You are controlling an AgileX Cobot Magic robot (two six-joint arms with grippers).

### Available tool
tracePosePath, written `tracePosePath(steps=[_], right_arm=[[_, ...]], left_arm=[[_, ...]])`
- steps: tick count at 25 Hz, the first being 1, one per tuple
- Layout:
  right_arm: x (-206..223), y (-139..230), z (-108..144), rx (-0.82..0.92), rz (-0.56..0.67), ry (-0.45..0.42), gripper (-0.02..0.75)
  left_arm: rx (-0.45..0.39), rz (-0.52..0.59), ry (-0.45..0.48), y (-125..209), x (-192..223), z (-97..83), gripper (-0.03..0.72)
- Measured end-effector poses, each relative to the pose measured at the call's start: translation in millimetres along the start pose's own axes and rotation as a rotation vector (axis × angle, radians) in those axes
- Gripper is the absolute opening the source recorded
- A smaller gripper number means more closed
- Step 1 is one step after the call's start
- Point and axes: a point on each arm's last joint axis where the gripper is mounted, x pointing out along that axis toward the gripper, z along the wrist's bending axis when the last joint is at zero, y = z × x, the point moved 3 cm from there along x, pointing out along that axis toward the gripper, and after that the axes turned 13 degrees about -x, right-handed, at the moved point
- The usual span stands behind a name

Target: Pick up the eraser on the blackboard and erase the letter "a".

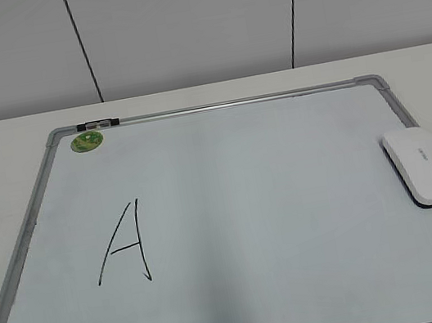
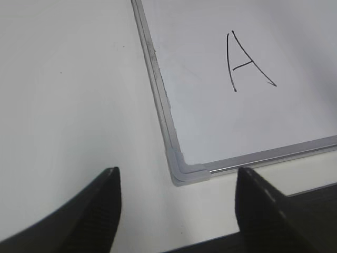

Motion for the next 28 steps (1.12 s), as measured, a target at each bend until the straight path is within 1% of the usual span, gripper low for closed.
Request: tracePosePath(steps=[11,14,19,20,23,28], right_arm=[[0,0,0,-0.001,-0.002,-0.001,0.521],[0,0,0,-0.001,-0.002,-0.001,0.521],[0,0,-1,0.025,0.004,0.031,0.52],[-1,1,-1,0.037,0.001,0.048,0.52],[-7,3,-1,0.055,-0.036,0.086,0.52],[-13,6,0,0.058,-0.086,0.106,0.52]], left_arm=[[0.001,-0.002,0.002,0,0,-0.2,0.477],[-0.002,-0.021,0.003,1,-2,0.2,0.475],[-0.054,-0.078,-0.057,2,-8,3.0,0.473],[-0.065,-0.092,-0.071,3,-9,3.6,0.47],[-0.088,-0.145,-0.097,6,-15,4.6,0.463],[-0.103,-0.158,-0.117,6,-16,4.9,0.461]])
